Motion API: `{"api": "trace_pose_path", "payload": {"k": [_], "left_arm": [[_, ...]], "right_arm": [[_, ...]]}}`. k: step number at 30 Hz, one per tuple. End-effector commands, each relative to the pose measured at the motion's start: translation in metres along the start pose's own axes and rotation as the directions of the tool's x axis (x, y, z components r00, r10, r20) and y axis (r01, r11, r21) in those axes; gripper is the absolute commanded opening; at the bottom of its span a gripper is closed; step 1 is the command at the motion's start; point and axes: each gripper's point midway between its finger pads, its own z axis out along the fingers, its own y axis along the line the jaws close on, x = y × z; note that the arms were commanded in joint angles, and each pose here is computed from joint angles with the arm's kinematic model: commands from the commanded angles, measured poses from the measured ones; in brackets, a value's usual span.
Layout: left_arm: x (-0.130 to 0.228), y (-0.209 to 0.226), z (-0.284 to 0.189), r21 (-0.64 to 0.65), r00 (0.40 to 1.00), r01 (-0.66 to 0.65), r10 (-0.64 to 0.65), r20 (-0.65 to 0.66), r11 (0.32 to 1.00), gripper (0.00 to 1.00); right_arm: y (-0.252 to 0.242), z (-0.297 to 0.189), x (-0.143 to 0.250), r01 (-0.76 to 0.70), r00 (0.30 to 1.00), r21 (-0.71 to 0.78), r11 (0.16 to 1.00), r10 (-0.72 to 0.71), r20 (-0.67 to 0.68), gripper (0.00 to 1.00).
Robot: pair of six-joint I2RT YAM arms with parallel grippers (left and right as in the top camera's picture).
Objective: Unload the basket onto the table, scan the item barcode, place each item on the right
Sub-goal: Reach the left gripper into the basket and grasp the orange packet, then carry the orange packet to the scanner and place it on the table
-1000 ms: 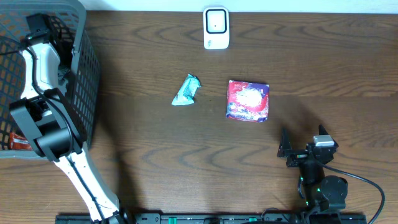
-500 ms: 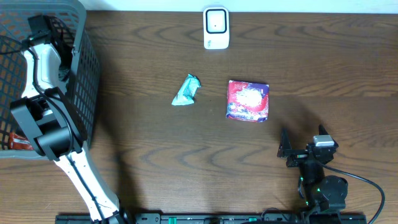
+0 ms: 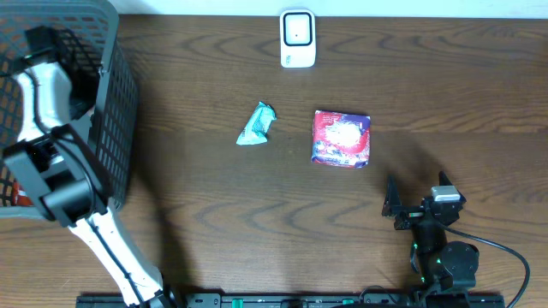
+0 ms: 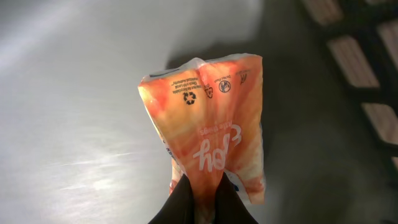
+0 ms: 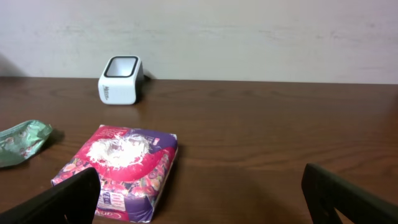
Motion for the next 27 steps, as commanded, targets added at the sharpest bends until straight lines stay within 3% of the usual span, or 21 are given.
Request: {"api": "trace_pose_path", "payload": {"k": [1,8,11,15,21,24,27], "left_arm": [[-0.036,0.012,-0.084,0.059,0.986,0.026,-0.036,0.164,0.998,0.07],[-0.059,0.002,-0.266,0.301,0.873,-0.037,-0.116,0.473,0.953,0.07],[-0.041,-0.022,-0.343,0.474,0.831,-0.177,-0.127,0.542,0.862,0.07],[0.015,-0.058,-0.429,0.626,0.805,-0.392,-0.079,0.589,0.674,0.07],[0.096,-0.116,-0.462,0.634,0.763,-0.597,0.104,0.638,0.492,0.07],[0.14,-0.154,-0.45,0.628,0.733,-0.674,0.244,0.635,0.389,0.07],[0.179,-0.188,-0.421,0.642,0.73,-0.683,0.369,0.576,0.348,0.06]], "right_arm": [[-0.002,0.0,0.001,-0.015,1.0,0.011,1.0,0.015,-0.001,0.99],[-0.002,0.0,0.001,-0.015,1.0,0.011,1.0,0.015,-0.001,0.99],[-0.002,0.0,0.001,-0.015,1.0,0.011,1.0,0.015,-0.001,0.99],[-0.002,0.0,0.001,-0.015,1.0,0.011,1.0,0.015,-0.001,0.99],[-0.002,0.0,0.001,-0.015,1.0,0.011,1.0,0.015,-0.001,0.99],[-0.002,0.0,0.001,-0.015,1.0,0.011,1.0,0.015,-0.001,0.99],[-0.002,0.0,0.001,-0.015,1.0,0.011,1.0,0.015,-0.001,0.99]]}}
